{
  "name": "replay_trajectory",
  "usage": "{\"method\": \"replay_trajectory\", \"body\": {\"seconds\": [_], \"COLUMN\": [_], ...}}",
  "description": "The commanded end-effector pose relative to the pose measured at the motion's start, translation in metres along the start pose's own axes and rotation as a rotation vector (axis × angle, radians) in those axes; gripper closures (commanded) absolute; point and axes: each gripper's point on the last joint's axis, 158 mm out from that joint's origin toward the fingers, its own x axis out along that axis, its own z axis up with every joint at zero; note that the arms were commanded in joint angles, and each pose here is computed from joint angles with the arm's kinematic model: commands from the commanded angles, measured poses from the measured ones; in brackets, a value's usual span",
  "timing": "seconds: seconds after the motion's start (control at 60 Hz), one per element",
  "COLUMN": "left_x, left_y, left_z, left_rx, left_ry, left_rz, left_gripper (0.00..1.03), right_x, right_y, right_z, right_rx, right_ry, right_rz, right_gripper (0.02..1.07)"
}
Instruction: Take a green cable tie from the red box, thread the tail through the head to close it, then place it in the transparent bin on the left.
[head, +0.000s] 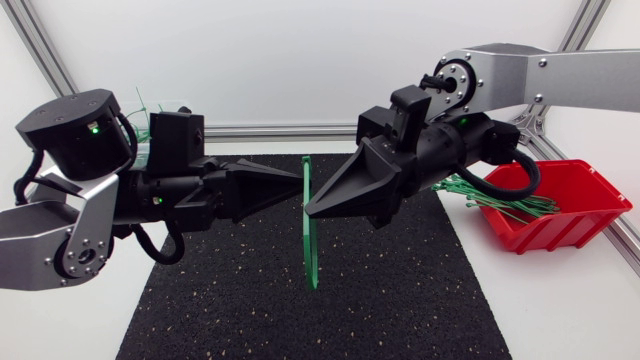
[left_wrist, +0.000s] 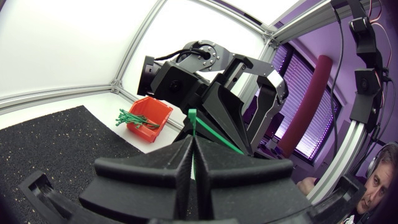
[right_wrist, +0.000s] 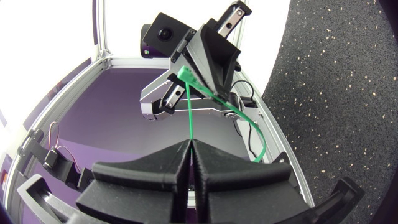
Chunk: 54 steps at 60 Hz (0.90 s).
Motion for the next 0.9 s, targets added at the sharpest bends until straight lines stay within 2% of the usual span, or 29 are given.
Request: {"method": "replay_trajectory", "body": {"seconds": [0.0,0.5,0.883], "left_x": [0.0,0.001,0.003], "left_y": [0.001,-0.001,-0.002], "left_z": [-0.005,-0.007,-0.007], "left_rx": [0.004,0.0,0.003], "left_ry": [0.002,0.007,0.006], "left_rz": [0.003,-0.002,-0.002], "left_gripper": [1.0,1.0,1.0], "right_x": [0.003,0.001,0.002], "right_y": [-0.001,0.013,0.005], "right_z": [-0.007,-0.01,-0.008], "right_rx": [0.003,-0.05,-0.03], "right_ry": [0.007,0.001,0.005], "right_rz": [0.011,0.007,0.006], "right_gripper": [1.02,1.02,1.02]}}
